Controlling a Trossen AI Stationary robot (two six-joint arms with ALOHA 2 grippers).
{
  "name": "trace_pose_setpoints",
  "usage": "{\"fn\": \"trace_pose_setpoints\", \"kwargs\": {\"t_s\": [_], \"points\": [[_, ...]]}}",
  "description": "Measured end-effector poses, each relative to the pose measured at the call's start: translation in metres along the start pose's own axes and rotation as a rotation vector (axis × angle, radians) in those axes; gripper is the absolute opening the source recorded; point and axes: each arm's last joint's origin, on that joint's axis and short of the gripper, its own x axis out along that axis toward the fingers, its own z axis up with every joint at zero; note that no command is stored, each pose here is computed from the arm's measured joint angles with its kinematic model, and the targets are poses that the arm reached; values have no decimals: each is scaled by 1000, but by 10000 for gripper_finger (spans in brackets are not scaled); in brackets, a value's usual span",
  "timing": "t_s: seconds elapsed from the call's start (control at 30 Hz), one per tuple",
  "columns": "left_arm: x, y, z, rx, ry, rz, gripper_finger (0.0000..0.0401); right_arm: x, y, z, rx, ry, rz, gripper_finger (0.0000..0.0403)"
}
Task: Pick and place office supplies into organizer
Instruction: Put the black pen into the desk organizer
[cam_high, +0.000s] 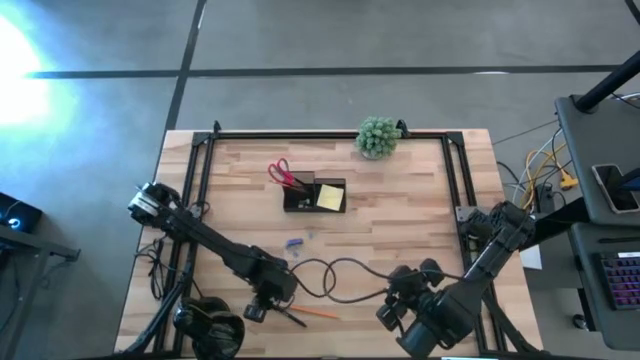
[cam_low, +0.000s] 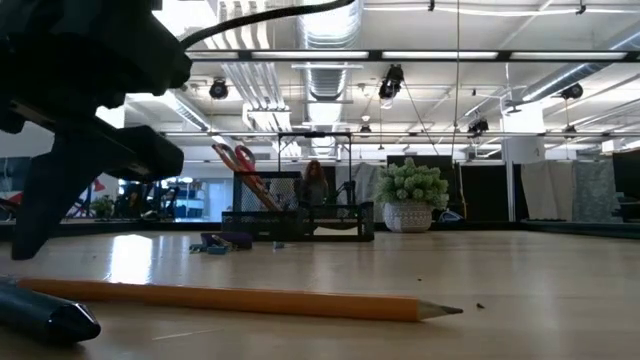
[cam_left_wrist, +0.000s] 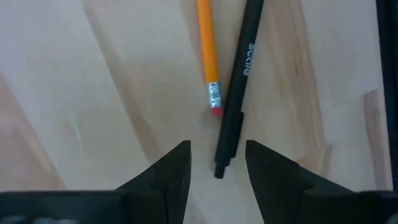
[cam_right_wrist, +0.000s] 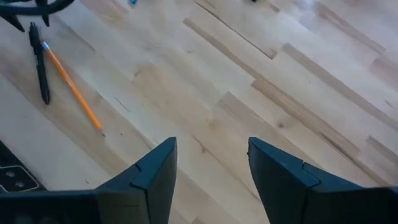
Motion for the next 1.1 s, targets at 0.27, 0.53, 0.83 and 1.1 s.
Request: {"fn": "trace_pose_setpoints", "kwargs": {"t_s": [0.27, 0.53, 0.83, 1.1], "points": [[5, -14, -3, -60, -15, 79, 138, 1, -2, -4, -20, -2, -14, 187], [15, -31, -9, -34, -7, 124, 138, 6, -4, -8, -34, -2, -36, 187], [16, -28, -9, -18, -87, 335, 138, 7, -4, -8, -35, 3, -39, 187], [23, -29, -10, -6, -134, 265, 138, 7, -4, -8, -18, 10, -40, 187]]}}
